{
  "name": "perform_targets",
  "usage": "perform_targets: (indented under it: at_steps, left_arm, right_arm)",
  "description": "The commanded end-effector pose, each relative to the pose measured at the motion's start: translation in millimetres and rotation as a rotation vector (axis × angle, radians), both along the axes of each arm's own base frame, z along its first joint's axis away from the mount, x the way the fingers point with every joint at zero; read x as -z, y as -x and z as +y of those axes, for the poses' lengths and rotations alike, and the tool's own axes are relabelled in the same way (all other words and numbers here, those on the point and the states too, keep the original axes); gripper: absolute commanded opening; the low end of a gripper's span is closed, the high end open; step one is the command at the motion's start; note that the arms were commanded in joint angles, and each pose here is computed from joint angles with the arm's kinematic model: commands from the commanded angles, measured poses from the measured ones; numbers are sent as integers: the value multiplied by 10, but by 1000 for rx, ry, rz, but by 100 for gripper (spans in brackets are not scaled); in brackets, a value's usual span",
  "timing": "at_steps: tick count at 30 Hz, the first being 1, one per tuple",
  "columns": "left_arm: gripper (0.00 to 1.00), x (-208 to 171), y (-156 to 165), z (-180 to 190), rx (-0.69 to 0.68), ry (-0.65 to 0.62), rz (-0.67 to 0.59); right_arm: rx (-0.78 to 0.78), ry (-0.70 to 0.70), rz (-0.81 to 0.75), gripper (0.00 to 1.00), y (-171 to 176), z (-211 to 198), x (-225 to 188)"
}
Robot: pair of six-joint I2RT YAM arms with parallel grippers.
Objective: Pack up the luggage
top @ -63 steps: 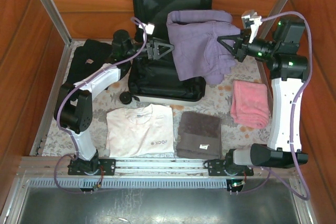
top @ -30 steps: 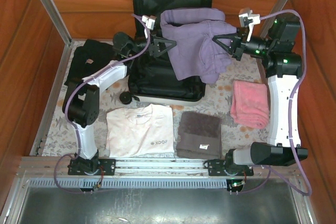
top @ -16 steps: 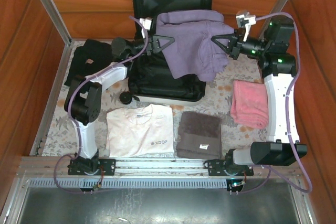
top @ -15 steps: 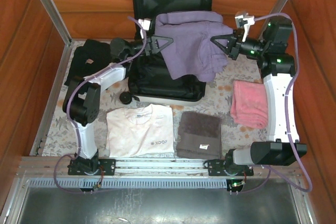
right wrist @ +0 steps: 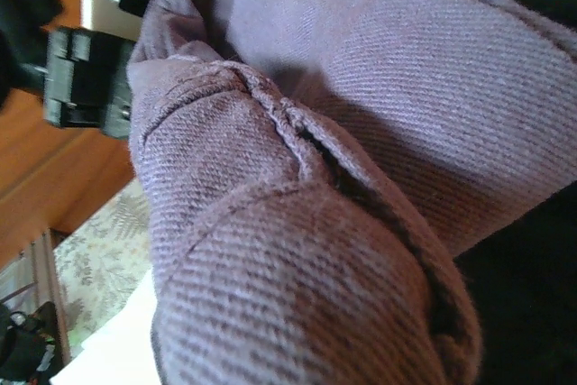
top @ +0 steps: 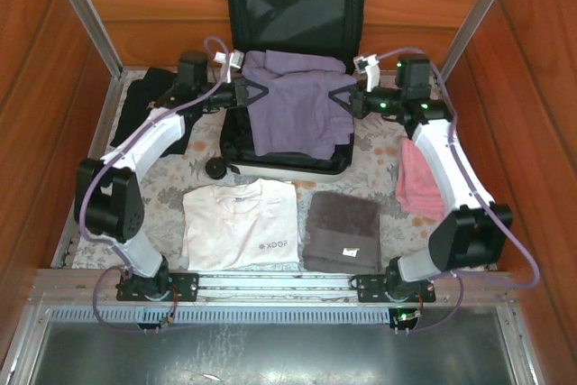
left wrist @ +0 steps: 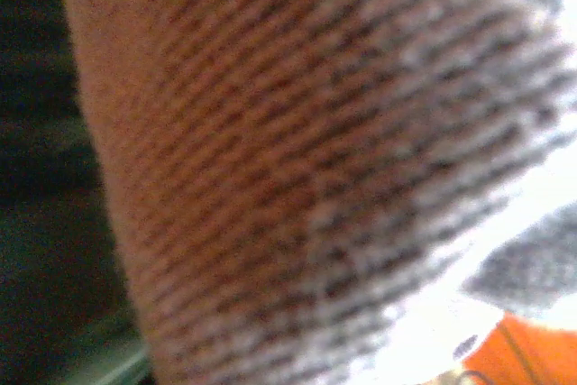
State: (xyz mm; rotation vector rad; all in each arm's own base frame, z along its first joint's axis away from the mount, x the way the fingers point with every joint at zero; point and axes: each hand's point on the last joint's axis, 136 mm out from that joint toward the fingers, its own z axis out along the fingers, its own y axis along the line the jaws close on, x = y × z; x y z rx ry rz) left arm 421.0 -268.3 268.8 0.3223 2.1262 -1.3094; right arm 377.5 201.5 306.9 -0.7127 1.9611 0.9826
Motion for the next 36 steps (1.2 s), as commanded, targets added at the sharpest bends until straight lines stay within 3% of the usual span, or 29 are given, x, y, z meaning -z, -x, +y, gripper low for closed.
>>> perform_targets:
  at_steps: [1,9,14,18,20,21,22,25,30,33,34,36]
  left_arm:
    - [0,807,22,304,-38,-292,202]
    - [0,1468,-292,314,-26,-395,327]
    - [0,1804,-447,321,2,-451,362]
    - [0,1978,-618,405,-14,-517,354]
    - [1,1997,-705,413,-17,-537,333]
    - [11,2000,-747,414,-18,-549,322]
    - [29,1998,-784,424,-20,-560,314]
    - [57,1947,-864,461,-20,-600,265]
    - [73,1674,-922,520,-30,-635,170]
    - [77,1470,-938,580,-62,-655,132]
    - [84,1399,-944,616,-81,-664,123]
    - [85,1282,-960,723,-144,-702,113]
  right_arm:
    - [110,51,58,0,-299,28,362]
    - [294,195,352,0,-793,-60,1519]
    - [361,275,421,2,-972,-93,1983]
    - [455,375,366,9,-1154,-236,2119]
    - [485,410,331,22,-1236,-281,2127]
    - [486,428,323,32,-1264,-295,2138]
    - [490,453,323,40,-1281,-313,2144]
    - [521,540,314,51,-1288,-405,2125]
    - [579,605,247,61,-1269,-587,1833]
    - [597,643,232,62,-1235,-667,1625]
    - [602,648,231,61,-1216,-688,1555]
    - [582,630,230,59,-1172,-649,1429]
